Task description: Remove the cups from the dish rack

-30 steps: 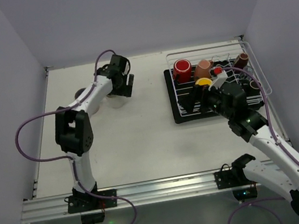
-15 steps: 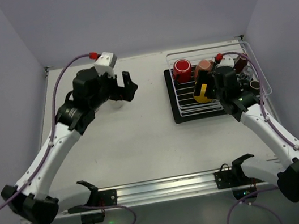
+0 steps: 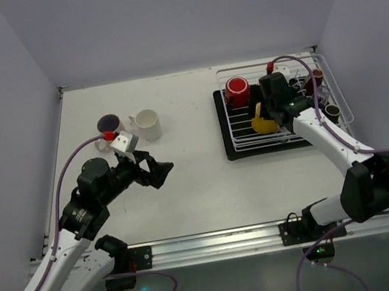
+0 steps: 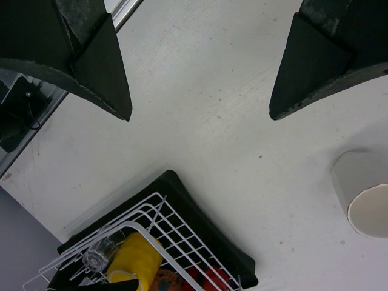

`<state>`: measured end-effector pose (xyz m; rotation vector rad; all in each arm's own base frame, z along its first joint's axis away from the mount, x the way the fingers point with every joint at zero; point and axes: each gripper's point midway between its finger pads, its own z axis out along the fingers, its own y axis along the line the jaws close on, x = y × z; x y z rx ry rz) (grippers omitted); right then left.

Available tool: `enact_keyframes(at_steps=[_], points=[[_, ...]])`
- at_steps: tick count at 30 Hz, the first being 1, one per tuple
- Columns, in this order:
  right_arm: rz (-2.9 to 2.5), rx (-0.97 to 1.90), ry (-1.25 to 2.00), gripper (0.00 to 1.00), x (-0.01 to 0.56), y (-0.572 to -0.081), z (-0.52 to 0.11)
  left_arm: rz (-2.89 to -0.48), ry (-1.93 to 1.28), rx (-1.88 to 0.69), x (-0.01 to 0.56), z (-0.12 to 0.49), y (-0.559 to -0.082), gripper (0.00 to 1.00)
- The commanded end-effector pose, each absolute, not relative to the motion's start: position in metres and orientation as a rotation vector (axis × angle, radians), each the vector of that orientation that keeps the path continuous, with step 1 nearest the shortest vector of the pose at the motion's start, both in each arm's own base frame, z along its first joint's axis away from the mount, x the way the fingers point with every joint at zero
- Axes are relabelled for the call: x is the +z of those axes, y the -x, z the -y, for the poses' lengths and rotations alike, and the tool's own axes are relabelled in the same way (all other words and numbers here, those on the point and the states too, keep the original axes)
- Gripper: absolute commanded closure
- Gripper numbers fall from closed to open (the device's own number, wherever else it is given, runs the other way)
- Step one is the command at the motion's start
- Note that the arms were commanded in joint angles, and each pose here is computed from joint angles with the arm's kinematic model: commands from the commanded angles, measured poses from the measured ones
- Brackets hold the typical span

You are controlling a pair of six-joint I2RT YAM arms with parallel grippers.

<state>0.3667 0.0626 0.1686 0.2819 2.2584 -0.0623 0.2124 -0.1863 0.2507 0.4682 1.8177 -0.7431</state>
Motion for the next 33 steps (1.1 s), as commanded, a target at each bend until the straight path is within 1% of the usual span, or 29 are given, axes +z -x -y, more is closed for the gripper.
enact_keyframes(at_steps=[1,5,10,16,17,18,20,21,22,25,26,30,33], points=[[-2.252,-0.127,-0.295,0.01,0.178,-0.378,-0.058,-1.783,-0.495,-0.725,0.248,0.187,-0.216,0.0],[-2.299,-0.182,-0.305,0.01,0.163,-0.381,-0.055,-1.789,-0.512,-0.738,0.248,0.189,-0.214,0.0],[-2.332,-0.167,-0.289,0.01,0.147,-0.391,-0.062,-1.78,-0.509,-0.742,0.249,0.188,-0.212,0.0],[-2.331,-0.181,-0.277,0.02,0.14,-0.401,-0.063,-1.782,-0.512,-0.739,0.248,0.188,-0.212,0.0],[-2.327,-0.183,-0.277,0.06,0.14,-0.402,-0.064,-1.783,-0.511,-0.739,0.248,0.188,-0.212,0.0],[-2.319,-0.188,-0.282,0.16,0.141,-0.402,-0.062,-1.791,-0.515,-0.741,0.246,0.189,-0.213,0.0],[-2.287,-0.179,-0.281,0.25,0.151,-0.401,-0.064,-1.792,-0.515,-0.741,0.245,0.19,-0.213,0.0],[-2.269,-0.174,-0.282,0.36,0.154,-0.4,-0.064,-1.794,-0.515,-0.74,0.245,0.19,-0.214,0.0],[-2.249,-0.173,-0.276,0.42,0.16,-0.4,-0.065,-1.795,-0.515,-0.74,0.244,0.19,-0.214,0.0],[-2.162,-0.118,-0.251,0.46,0.192,-0.395,-0.074,-1.792,-0.518,-0.766,0.247,0.194,-0.214,0.0],[-2.121,-0.082,-0.242,0.46,0.208,-0.392,-0.079,-1.778,-0.54,-0.802,0.25,0.199,-0.211,0.0],[-2.017,0.062,-0.223,0.49,0.241,-0.378,-0.094,-1.742,-0.543,-0.95,0.269,0.216,-0.201,0.01],[-1.916,0.225,-0.197,0.5,0.27,-0.36,-0.109,-1.704,-0.525,-1.057,0.282,0.226,-0.196,0.02]])
